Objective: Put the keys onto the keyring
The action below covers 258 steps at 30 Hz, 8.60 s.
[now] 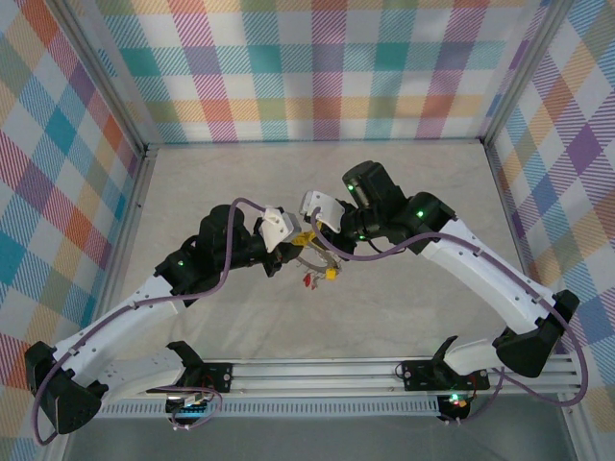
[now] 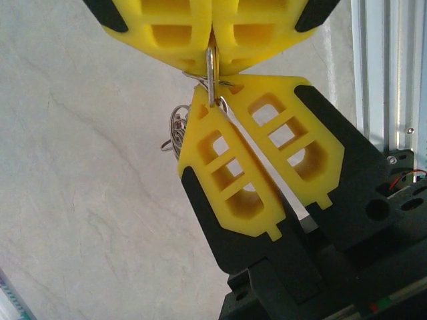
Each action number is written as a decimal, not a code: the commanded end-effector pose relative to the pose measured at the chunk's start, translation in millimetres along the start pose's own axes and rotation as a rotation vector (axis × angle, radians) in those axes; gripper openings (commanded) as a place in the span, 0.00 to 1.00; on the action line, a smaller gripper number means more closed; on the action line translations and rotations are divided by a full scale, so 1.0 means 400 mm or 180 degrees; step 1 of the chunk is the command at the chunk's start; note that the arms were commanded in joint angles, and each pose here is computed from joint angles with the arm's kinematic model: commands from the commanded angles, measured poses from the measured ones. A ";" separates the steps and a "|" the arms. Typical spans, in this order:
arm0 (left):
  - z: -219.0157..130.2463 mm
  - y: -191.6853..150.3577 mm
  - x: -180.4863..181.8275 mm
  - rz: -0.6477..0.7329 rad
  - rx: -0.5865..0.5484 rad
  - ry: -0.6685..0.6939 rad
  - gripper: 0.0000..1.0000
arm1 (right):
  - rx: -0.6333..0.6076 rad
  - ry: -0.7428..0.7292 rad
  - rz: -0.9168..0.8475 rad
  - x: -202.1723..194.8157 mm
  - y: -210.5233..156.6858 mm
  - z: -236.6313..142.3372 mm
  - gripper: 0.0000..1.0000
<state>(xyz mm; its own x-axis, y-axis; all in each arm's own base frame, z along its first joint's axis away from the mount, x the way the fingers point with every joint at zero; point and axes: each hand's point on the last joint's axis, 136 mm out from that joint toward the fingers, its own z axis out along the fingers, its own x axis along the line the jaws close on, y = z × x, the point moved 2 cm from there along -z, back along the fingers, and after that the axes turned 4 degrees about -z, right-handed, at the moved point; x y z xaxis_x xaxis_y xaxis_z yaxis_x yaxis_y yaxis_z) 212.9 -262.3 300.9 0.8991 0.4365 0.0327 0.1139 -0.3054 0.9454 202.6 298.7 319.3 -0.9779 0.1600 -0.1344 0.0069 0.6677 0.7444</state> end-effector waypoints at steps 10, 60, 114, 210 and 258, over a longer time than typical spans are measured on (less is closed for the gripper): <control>0.004 -0.003 0.011 0.0062 0.0055 0.0089 0.04 | -0.0316 0.0054 -0.0152 0.022 0.058 -0.031 0.00; -0.104 0.024 -0.112 0.1121 -0.0517 -0.1592 0.00 | -0.0152 0.0062 -0.1600 0.115 -0.136 -0.056 0.30; -0.121 -0.044 -0.100 0.1197 0.0171 -0.1570 0.45 | -0.1033 0.1238 -0.1069 0.178 -0.022 0.023 0.00; -0.044 -0.063 -0.026 0.0720 0.0575 -0.1178 0.00 | -0.0480 0.1013 0.0157 0.080 -0.135 0.118 0.00; -0.094 -0.068 -0.101 0.0989 0.0136 -0.1718 0.00 | -0.0860 0.1587 0.0138 0.100 -0.064 0.038 0.00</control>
<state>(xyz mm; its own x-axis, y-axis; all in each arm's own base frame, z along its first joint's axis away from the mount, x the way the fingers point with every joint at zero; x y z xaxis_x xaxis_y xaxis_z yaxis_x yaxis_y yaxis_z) 167.0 -244.2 283.2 0.9853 -0.1348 0.1047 -0.1516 -0.4096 0.8996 168.5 305.0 263.2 -0.9480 -0.1963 0.2506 0.1261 0.4911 0.8619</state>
